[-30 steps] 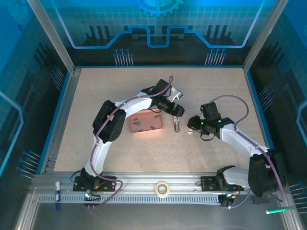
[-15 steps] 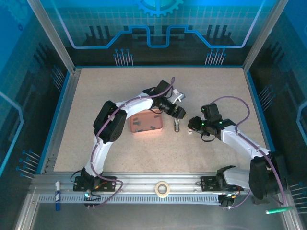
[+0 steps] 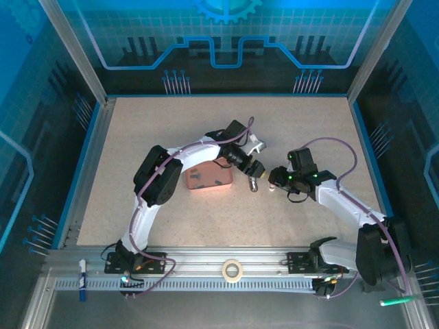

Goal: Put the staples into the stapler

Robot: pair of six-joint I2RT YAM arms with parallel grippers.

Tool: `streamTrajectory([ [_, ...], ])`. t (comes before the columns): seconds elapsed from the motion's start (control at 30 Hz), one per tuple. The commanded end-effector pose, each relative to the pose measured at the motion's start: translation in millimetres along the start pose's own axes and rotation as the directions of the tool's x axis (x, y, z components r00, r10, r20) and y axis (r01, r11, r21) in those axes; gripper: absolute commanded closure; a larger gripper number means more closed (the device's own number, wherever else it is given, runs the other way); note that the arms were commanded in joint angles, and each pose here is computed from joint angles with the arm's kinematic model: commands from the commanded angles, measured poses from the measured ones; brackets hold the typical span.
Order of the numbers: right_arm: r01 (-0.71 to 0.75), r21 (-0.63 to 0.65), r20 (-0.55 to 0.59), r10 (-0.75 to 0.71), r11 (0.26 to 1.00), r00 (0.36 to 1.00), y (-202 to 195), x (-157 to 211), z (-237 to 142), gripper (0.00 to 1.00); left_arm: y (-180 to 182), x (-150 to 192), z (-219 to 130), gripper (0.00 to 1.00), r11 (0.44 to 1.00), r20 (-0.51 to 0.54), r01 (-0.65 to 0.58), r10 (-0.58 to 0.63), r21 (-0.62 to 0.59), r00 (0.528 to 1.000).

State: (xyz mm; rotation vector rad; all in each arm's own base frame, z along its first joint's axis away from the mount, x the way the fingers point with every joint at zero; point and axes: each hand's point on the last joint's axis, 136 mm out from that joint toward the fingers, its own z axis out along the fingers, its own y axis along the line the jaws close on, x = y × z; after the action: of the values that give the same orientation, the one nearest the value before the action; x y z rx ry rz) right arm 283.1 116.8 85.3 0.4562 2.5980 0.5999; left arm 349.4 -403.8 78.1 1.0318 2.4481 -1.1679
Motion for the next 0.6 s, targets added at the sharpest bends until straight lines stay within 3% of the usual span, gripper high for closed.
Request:
streamTrajectory([
  [0.0, -0.014, -0.005, -0.015, 0.014, 1.000, 1.000, -1.5, 3.7, 3.5, 0.60, -23.2, 2.3, -11.9, 0.31, 0.998, -0.007, -0.051, 0.051, 0.026, 0.999],
  [0.37, -0.016, -0.008, -0.041, 0.016, 1.000, 0.999, 4.6, 21.4, -3.1, 0.62, -19.3, 5.7, -15.1, 0.32, 0.994, -0.009, -0.094, 0.094, -0.048, 0.996],
  [0.57, -0.118, -0.060, -0.035, 0.116, 0.991, 0.993, 6.9, 43.4, 5.0, 0.64, -22.2, 2.4, -15.7, 0.32, 0.996, 0.011, -0.083, 0.083, -0.037, 0.996],
])
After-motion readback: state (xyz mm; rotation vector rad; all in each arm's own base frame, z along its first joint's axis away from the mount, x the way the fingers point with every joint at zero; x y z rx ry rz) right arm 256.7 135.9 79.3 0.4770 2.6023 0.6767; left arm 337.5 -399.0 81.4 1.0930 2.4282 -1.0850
